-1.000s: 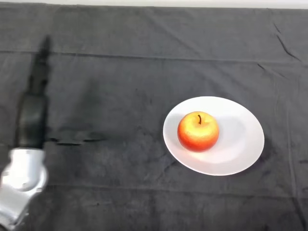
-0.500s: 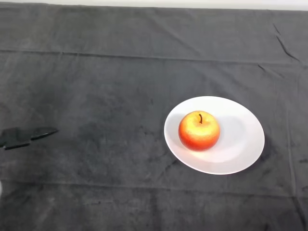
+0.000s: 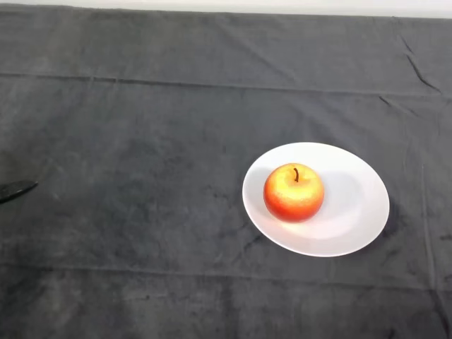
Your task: Move the apple to the plate
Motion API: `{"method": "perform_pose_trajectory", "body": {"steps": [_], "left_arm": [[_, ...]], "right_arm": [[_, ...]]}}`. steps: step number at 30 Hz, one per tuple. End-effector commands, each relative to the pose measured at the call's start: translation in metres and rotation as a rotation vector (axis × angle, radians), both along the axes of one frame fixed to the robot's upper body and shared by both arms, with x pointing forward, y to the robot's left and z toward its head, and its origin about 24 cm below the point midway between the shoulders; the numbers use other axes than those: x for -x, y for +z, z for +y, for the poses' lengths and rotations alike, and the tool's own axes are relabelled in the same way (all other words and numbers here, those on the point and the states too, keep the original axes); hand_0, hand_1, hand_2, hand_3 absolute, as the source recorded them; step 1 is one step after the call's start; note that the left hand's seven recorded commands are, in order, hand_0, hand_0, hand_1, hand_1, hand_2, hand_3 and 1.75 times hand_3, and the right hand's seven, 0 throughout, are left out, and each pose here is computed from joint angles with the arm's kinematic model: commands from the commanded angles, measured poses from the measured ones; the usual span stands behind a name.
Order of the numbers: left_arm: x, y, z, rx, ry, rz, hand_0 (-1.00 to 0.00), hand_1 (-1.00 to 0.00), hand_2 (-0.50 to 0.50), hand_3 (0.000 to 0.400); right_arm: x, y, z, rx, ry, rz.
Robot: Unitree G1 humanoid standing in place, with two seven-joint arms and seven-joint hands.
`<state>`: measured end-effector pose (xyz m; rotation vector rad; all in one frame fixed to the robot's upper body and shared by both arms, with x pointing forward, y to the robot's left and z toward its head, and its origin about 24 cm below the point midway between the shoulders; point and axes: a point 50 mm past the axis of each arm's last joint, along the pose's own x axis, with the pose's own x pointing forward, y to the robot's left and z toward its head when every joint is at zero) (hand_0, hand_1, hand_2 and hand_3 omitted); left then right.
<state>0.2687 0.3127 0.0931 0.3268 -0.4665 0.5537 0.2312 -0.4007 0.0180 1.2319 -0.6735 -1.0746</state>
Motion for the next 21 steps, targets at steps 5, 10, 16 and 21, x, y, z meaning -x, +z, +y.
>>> {"method": "perform_pose_trajectory", "body": {"steps": [5, 10, 16, 21], "left_arm": [[0.0039, 0.0028, 0.0123, -0.017, 0.054, -0.018, 0.0, 0.0, 0.0, 0.0], [0.0047, 0.003, 0.0143, -0.019, 0.061, -0.02, 0.0, 0.0, 0.0, 0.0], [0.0045, 0.0027, 0.0131, -0.022, 0.061, -0.023, 0.0, 0.0, 0.0, 0.0], [0.0044, 0.0034, 0.012, -0.023, 0.058, -0.025, 0.0, 0.0, 0.0, 0.0]], "right_arm": [[0.0036, 0.0042, -0.0048, 0.019, -0.023, -0.016], [0.0036, 0.0042, -0.0048, 0.018, -0.0231, -0.016], [0.0036, 0.0042, -0.0048, 0.018, -0.0231, -0.016], [0.0036, 0.0042, -0.0048, 0.018, -0.0231, -0.016]]}}
